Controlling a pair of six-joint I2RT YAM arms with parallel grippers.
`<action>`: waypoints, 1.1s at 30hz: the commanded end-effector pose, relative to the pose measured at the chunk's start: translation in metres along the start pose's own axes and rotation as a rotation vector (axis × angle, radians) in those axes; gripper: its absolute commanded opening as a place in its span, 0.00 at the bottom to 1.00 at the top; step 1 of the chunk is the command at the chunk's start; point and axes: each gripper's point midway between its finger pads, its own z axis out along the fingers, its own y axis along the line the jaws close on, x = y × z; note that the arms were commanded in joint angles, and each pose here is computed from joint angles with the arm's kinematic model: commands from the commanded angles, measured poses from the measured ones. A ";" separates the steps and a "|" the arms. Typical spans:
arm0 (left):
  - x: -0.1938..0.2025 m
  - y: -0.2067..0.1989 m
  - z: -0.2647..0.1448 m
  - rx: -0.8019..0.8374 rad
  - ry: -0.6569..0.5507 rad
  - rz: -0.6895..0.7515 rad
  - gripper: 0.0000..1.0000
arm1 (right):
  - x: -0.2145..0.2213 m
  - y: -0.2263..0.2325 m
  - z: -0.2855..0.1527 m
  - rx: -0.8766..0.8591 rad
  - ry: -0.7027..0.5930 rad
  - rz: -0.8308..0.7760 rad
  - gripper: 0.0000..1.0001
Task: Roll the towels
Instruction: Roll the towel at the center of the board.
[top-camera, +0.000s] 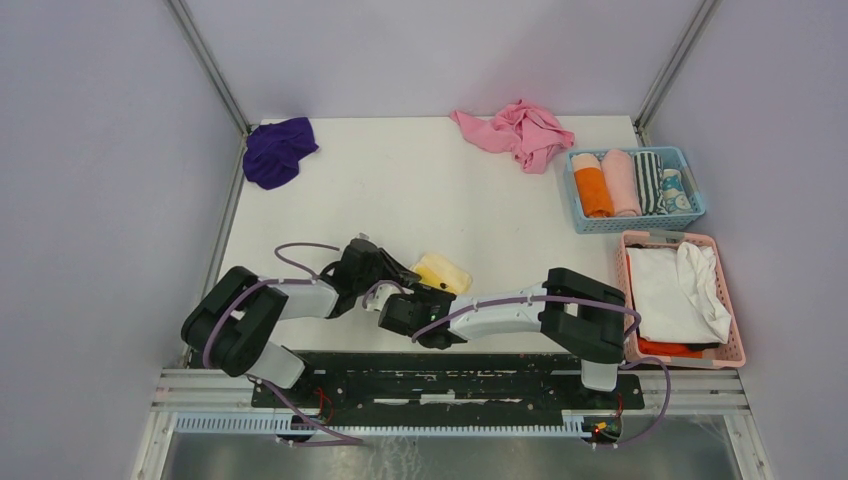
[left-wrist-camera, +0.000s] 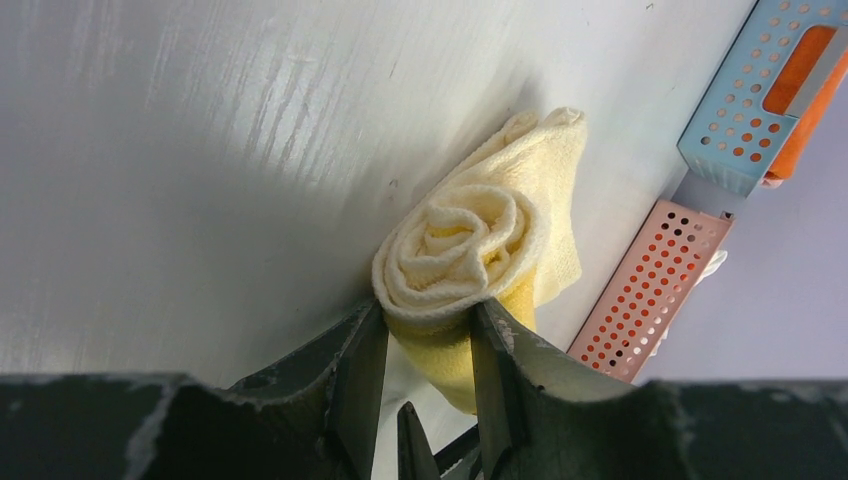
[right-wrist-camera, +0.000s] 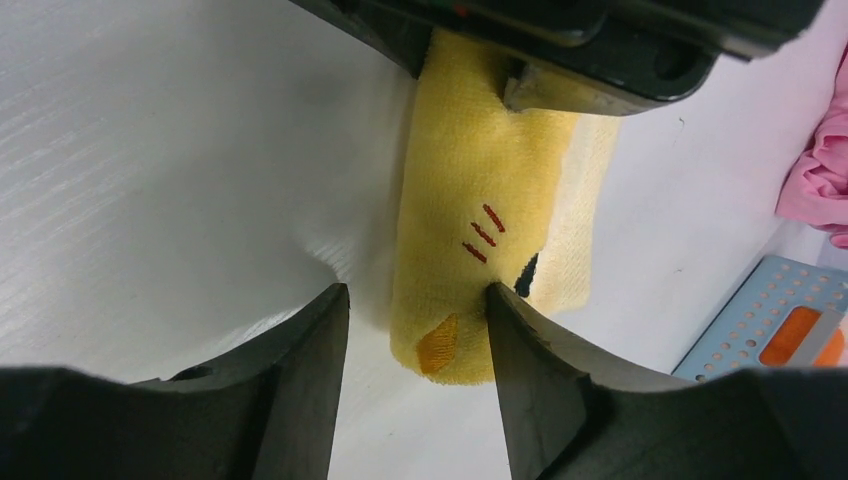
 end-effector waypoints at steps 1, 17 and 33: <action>0.013 0.091 -0.004 -0.327 0.027 0.018 0.43 | -0.011 -0.017 -0.006 0.048 -0.035 -0.019 0.61; 0.015 0.094 0.002 -0.359 0.070 0.075 0.42 | 0.018 -0.027 0.022 0.118 0.077 -0.114 0.61; 0.015 0.096 0.005 -0.378 0.080 0.092 0.42 | 0.002 -0.049 -0.003 0.103 -0.058 -0.072 0.63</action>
